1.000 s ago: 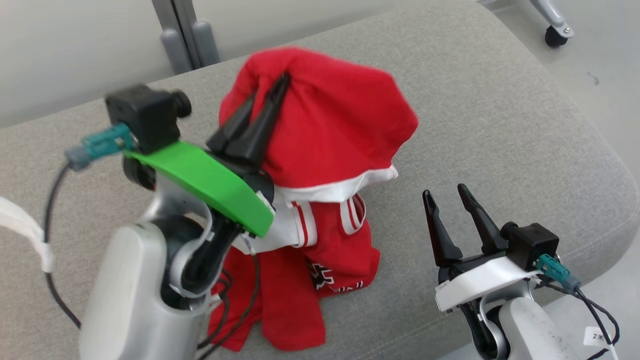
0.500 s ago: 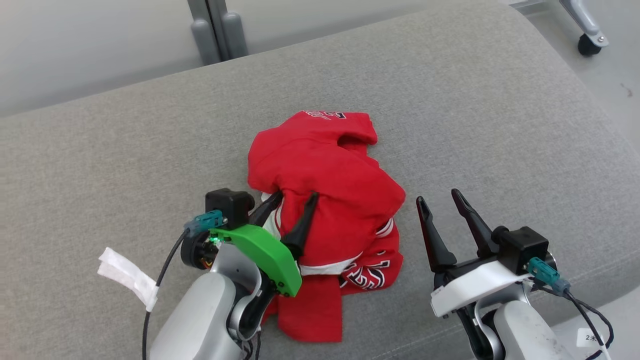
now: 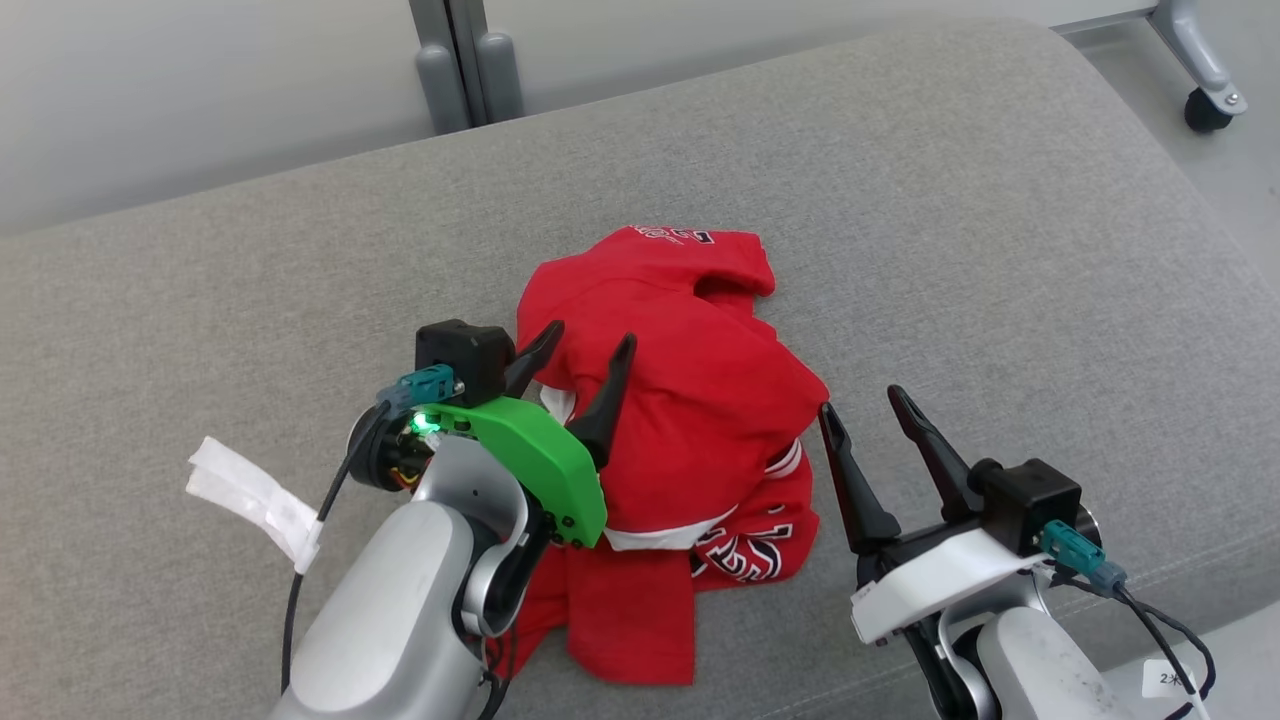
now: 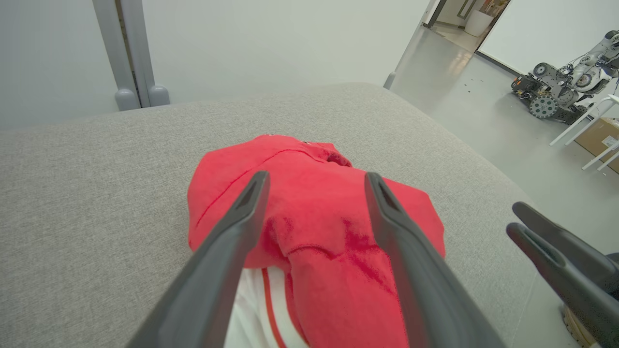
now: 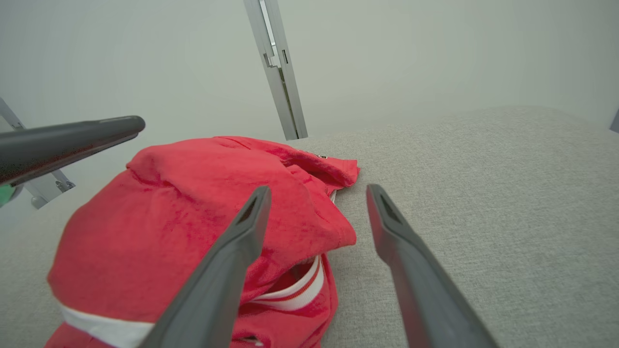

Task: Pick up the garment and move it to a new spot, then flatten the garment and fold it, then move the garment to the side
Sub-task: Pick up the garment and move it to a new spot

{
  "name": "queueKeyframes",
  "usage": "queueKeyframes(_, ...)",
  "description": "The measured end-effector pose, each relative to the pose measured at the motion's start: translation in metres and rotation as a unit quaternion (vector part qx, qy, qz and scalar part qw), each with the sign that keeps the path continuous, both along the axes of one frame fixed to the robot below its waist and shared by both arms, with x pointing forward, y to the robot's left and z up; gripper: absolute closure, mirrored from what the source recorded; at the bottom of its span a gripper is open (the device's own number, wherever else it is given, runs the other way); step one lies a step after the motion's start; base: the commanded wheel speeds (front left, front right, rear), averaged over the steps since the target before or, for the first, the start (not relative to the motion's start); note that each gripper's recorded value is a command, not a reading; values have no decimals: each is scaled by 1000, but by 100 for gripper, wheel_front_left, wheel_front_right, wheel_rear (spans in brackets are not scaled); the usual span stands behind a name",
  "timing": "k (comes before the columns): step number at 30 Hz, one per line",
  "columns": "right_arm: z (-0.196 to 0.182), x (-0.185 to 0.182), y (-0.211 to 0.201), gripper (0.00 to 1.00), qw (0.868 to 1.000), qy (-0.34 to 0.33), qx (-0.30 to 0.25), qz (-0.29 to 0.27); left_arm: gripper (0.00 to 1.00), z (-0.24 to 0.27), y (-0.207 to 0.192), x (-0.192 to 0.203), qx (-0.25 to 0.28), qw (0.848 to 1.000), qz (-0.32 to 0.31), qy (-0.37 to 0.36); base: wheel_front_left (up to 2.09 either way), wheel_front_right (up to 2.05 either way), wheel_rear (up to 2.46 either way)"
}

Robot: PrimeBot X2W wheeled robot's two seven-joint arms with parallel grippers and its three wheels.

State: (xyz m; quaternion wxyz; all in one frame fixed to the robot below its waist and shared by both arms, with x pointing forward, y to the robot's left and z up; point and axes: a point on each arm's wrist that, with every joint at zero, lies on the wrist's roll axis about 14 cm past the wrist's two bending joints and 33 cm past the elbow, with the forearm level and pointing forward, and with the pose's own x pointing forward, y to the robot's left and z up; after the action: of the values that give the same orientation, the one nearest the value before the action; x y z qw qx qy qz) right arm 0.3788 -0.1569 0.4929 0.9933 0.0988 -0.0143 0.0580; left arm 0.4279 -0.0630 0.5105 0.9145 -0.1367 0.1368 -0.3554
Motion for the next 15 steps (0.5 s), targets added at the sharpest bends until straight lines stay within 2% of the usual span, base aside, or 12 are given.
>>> queueKeyframes(5,-2,-2,-8,0,1000,3,-1,-12,0,-20,0,3,34,999,-6,27,0,0,0)
queueKeyframes(6,-2,-2,-10,0,1000,4,-1,-16,10,-22,-1,3,35,999,-8,32,0,0,0)
queueKeyframes(8,-3,-3,-13,0,1000,6,-1,-20,100,-25,-4,1,33,999,-14,39,0,0,0)
queueKeyframes(15,-4,-3,-18,0,1000,7,0,-27,100,-19,-8,3,20,999,-21,28,0,0,0)
